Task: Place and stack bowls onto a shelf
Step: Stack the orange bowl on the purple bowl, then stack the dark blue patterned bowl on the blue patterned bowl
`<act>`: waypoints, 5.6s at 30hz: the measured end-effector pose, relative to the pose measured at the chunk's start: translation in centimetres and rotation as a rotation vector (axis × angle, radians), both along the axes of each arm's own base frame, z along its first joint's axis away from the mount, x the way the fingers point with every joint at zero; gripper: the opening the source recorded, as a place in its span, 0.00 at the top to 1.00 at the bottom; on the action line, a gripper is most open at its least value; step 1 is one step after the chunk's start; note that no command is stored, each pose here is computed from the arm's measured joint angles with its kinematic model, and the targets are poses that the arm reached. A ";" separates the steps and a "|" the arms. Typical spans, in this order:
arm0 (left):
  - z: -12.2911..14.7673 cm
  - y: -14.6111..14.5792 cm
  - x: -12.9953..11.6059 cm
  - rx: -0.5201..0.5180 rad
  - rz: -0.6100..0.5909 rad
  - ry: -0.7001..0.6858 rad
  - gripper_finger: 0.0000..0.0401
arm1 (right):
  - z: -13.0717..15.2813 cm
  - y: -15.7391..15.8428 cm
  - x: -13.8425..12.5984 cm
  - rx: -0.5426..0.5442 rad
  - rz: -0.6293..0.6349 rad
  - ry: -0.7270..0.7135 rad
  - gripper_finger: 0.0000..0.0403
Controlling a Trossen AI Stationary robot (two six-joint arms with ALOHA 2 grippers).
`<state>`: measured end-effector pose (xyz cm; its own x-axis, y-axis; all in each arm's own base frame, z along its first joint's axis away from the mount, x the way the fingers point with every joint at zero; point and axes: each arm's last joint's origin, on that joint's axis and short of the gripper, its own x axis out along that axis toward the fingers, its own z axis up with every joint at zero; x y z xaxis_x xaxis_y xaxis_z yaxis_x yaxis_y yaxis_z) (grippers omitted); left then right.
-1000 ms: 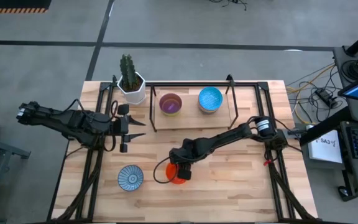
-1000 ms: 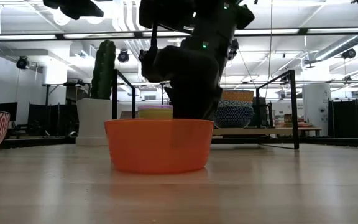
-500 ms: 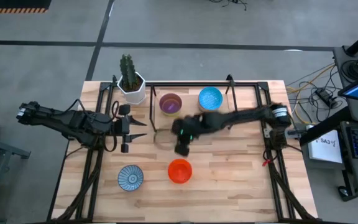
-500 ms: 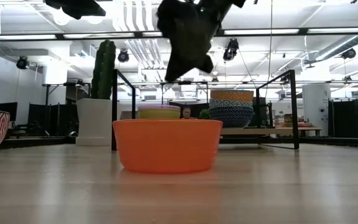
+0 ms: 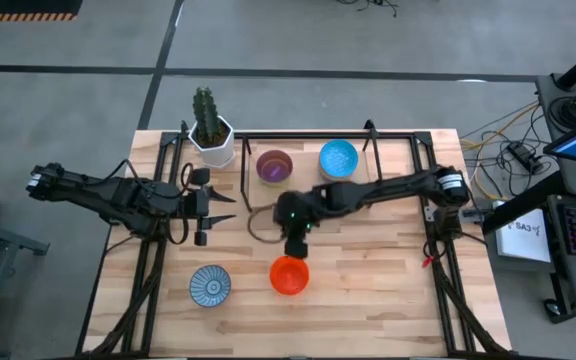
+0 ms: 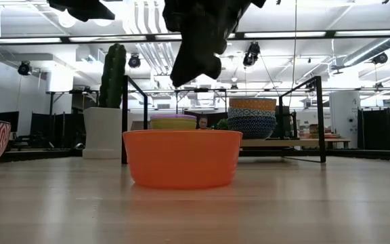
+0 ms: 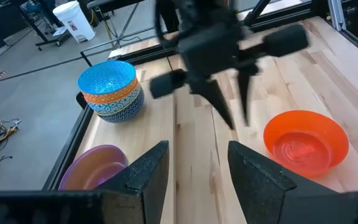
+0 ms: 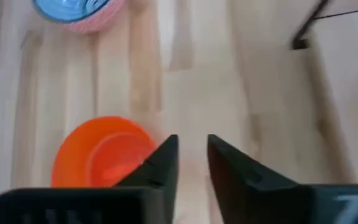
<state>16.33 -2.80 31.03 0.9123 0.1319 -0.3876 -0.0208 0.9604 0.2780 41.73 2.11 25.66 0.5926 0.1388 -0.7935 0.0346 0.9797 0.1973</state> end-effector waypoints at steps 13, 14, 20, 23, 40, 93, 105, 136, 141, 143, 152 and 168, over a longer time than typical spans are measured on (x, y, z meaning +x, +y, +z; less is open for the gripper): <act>0.0 0.0 0.0 -0.006 0.002 -0.001 0.63 | -6.5 5.0 1.6 0.018 0.040 0.155 0.55; 0.0 0.0 0.0 -0.006 0.003 -0.001 0.63 | -7.1 4.9 1.7 0.022 0.027 0.169 0.56; 0.0 0.0 0.0 -0.007 0.003 -0.002 0.63 | -9.1 4.7 2.1 0.029 0.009 0.220 0.70; 0.0 0.0 0.0 -0.007 0.003 -0.002 0.63 | -9.6 4.6 2.2 0.028 0.017 0.230 0.84; 0.2 0.0 0.0 -0.011 0.003 -0.017 0.63 | 0.0 -3.7 1.1 0.090 -0.219 0.011 0.98; 0.2 0.0 0.0 -0.013 0.004 -0.019 0.63 | 3.5 -20.4 1.1 -0.132 -0.548 -0.024 0.75; 0.1 0.0 0.0 -0.035 0.013 -0.020 0.63 | 0.3 -20.3 1.2 -0.240 -0.600 0.058 0.97; -9.1 -3.1 2.9 -0.583 0.137 0.796 0.63 | 1.7 -1.1 -4.3 -0.340 -0.247 -0.166 0.97; -10.3 -4.3 2.7 -0.601 0.136 0.937 0.63 | 1.3 -0.7 -6.9 -0.293 -0.280 -0.251 0.97; -10.8 -4.7 3.0 -0.586 0.126 0.956 0.63 | 1.1 -0.8 -7.9 -0.279 -0.294 -0.263 0.97; -14.0 -5.6 4.2 -0.529 0.165 1.105 0.65 | -0.2 -0.4 -12.1 -0.202 -0.344 -0.328 0.97; -12.7 -6.7 6.6 -0.526 0.071 1.058 0.99 | 1.9 1.4 -16.1 -0.218 -0.247 -0.475 0.97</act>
